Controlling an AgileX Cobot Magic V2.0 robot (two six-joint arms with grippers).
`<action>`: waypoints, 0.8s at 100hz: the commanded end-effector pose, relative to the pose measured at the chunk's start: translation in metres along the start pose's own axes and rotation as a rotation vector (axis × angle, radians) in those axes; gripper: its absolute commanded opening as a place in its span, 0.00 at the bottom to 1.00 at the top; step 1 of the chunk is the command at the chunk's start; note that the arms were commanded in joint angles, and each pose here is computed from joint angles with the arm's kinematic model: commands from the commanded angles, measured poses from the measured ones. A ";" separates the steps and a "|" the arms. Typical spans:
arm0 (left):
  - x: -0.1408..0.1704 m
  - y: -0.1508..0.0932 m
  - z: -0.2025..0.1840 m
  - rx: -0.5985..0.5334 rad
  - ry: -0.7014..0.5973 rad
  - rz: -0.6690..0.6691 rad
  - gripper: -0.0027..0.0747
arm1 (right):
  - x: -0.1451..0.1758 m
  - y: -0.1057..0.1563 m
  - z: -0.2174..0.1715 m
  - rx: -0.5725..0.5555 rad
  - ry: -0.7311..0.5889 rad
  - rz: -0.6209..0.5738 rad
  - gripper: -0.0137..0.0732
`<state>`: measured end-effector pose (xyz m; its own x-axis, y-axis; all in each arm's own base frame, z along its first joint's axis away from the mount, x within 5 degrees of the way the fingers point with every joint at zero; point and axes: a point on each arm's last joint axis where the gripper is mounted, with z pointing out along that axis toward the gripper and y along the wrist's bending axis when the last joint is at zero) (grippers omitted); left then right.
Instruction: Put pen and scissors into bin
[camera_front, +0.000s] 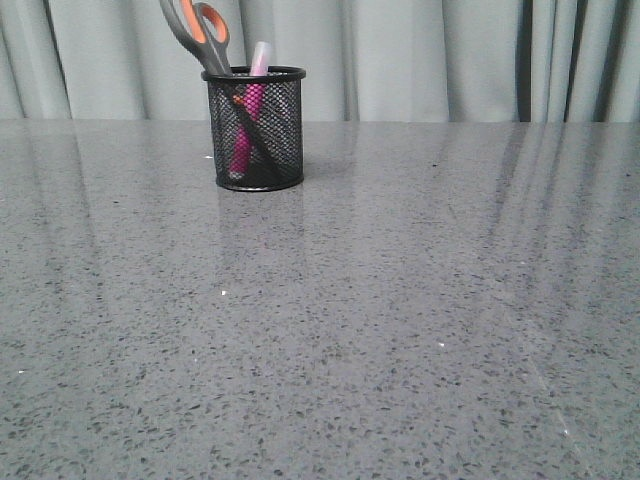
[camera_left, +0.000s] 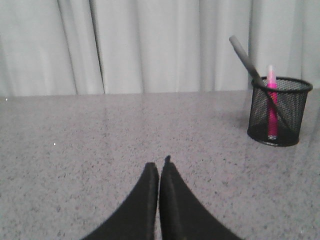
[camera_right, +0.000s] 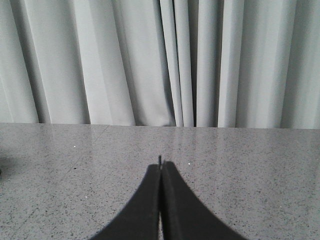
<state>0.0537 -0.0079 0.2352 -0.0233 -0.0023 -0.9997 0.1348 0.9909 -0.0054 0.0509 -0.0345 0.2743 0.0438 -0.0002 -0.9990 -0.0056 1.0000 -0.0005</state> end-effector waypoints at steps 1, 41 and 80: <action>-0.004 0.001 0.000 -0.013 -0.084 -0.002 0.01 | -0.010 0.001 -0.001 -0.014 -0.040 -0.018 0.07; 0.034 0.002 0.002 -0.018 -0.061 -0.029 0.01 | -0.010 0.001 -0.001 -0.016 -0.041 -0.018 0.07; 0.034 0.002 0.002 -0.014 -0.058 -0.093 0.01 | -0.010 0.001 -0.001 -0.016 -0.041 -0.018 0.07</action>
<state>0.0558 -0.0072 0.2001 -0.0597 -0.0726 -0.9956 0.1188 0.9897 -0.0793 0.0509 -0.0345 0.2743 0.0438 -0.0002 -0.9990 -0.0056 1.0000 -0.0005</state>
